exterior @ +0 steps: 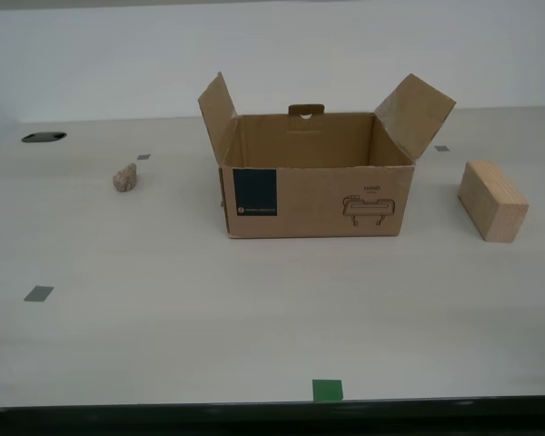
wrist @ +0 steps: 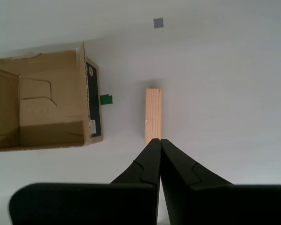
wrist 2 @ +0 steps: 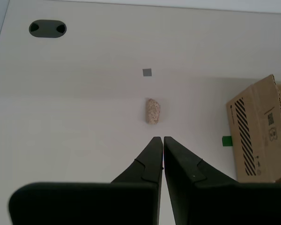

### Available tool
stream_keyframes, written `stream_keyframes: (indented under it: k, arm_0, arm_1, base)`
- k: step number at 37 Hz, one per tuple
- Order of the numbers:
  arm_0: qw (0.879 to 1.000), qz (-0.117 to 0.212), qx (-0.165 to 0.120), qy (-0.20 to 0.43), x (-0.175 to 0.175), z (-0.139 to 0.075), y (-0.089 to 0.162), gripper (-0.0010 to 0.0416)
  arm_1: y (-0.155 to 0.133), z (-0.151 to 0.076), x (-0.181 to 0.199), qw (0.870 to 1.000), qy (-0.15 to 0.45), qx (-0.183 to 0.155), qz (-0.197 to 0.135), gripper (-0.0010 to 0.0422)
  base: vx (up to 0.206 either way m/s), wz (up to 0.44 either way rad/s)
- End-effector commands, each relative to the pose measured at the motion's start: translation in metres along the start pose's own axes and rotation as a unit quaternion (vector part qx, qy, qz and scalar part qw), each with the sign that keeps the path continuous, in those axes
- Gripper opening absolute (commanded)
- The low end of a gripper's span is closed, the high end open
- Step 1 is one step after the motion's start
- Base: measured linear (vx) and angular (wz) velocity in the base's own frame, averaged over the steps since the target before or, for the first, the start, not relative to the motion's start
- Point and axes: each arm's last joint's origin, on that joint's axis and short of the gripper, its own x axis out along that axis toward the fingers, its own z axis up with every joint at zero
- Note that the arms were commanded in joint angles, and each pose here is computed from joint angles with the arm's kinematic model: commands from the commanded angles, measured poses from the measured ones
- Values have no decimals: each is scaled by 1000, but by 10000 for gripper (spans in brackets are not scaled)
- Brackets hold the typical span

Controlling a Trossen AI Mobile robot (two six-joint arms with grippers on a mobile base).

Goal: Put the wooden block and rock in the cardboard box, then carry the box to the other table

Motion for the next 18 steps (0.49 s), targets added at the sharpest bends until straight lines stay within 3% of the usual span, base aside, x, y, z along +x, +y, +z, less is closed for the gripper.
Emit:
stream_keyframes:
  k: [1, 18]
  arm_0:
    - [1000, 3, 1, -11, 0, 2, 0, 0]
    - [1000, 3, 1, -10, 0, 2, 0, 0]
  arm_1:
    - [0, 1, 0, 1000, -4, -3, -1, 0]
    - [0, 1, 0, 1000, -4, -2, 2, 0]
  base:
    - [0, 0]
    - [0, 0]
